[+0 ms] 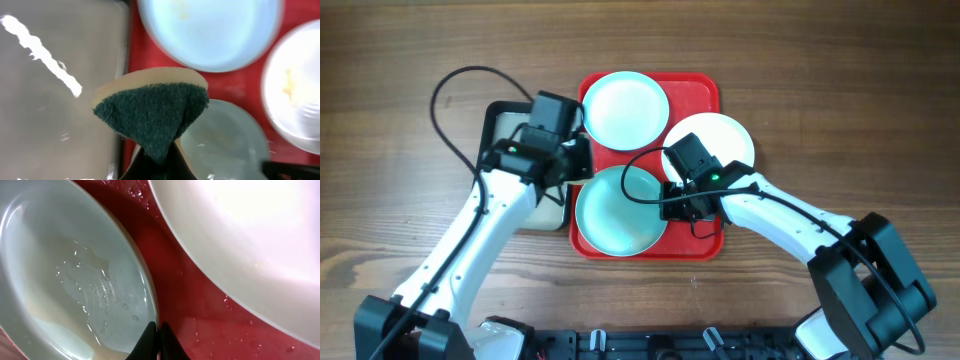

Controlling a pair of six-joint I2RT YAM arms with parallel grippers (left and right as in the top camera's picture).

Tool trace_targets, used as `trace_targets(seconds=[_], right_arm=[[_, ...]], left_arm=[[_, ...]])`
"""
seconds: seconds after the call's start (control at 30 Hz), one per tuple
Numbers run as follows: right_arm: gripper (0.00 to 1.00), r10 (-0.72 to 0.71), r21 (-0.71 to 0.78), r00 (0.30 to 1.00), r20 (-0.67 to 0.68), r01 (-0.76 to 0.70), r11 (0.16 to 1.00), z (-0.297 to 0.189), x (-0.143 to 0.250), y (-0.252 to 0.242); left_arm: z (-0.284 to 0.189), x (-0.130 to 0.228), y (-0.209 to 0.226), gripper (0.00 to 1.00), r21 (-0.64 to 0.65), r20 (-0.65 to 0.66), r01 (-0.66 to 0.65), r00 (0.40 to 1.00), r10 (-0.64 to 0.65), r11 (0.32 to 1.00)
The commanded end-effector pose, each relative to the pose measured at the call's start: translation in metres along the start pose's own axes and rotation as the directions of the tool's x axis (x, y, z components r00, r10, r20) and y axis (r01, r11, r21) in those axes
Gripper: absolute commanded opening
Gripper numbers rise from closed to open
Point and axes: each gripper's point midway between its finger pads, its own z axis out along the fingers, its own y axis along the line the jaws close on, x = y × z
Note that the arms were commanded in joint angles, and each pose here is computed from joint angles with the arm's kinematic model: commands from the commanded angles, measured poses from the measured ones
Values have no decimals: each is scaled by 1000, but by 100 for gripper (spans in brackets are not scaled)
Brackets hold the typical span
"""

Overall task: Clean dirty plates on tray and stack at the side
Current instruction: 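Scrub the lower light-blue plate with the sponge in the left gripper, then move the sponge back to the black tray with the left gripper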

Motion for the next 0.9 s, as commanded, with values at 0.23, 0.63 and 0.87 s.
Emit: trace_targets(seconds=[0.23,0.63,0.87], right_arm=[[4,-14,12,999,52,13,1000,-10,-12,2],[5,-13,19,998,54,12,1000,-10,-12,1],[4,-13,19,998,55,12,1000,-10,-12,1]], left_arm=[[43,31,85,4,-328,-99,21,993,-57,944],[72,50,67,4,-226,-205,26,976,-74,974],[73,55,49,4,-129,-242,49,967,-79,990]])
